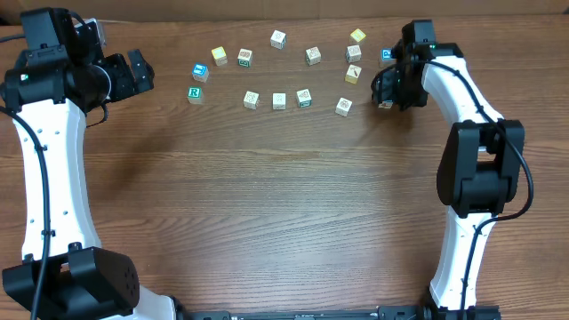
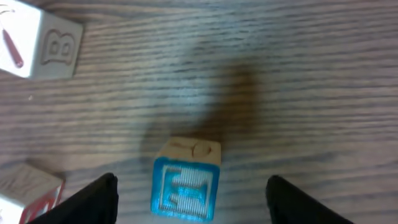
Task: Form a horizontal line
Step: 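Lower the right gripper and close it on the blue T block, then carry the blue T block toward the table center and release it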
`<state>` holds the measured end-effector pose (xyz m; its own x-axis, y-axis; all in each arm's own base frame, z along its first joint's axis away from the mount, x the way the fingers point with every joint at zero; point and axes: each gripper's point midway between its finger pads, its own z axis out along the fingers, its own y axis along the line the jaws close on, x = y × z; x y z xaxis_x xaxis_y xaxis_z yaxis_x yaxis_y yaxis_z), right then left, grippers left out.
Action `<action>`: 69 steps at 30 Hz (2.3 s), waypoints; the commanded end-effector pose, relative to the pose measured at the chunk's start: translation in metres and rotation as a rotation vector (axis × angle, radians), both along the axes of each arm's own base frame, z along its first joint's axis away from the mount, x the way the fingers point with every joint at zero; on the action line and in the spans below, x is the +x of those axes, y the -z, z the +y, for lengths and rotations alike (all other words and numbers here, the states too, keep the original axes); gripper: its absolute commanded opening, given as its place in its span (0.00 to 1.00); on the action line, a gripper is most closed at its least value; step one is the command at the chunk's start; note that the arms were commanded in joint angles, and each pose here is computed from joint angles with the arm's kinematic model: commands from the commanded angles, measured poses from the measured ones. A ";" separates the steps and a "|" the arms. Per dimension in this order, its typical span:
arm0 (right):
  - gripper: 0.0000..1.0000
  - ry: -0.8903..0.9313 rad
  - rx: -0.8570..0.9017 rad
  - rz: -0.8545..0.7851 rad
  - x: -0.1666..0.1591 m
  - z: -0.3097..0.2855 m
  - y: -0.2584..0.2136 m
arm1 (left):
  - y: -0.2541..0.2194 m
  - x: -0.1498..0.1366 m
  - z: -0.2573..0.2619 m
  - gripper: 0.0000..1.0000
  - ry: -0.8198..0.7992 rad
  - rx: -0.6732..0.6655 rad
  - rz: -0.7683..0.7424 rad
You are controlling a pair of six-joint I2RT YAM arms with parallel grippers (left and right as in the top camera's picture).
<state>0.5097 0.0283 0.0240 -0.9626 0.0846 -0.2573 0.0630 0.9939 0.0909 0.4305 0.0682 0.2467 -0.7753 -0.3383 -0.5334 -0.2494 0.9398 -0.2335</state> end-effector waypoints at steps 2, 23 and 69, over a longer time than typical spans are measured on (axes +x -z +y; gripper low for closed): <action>0.64 -0.002 -0.008 0.000 0.000 0.001 0.009 | -0.006 0.002 0.001 1.00 -0.014 -0.003 -0.015; 0.26 -0.002 -0.006 -0.048 0.007 0.001 -0.031 | -0.006 0.002 0.002 1.00 -0.014 -0.002 -0.015; 0.22 -0.026 0.052 0.103 -0.157 0.027 -0.151 | -0.006 0.002 0.002 1.00 -0.015 -0.002 -0.015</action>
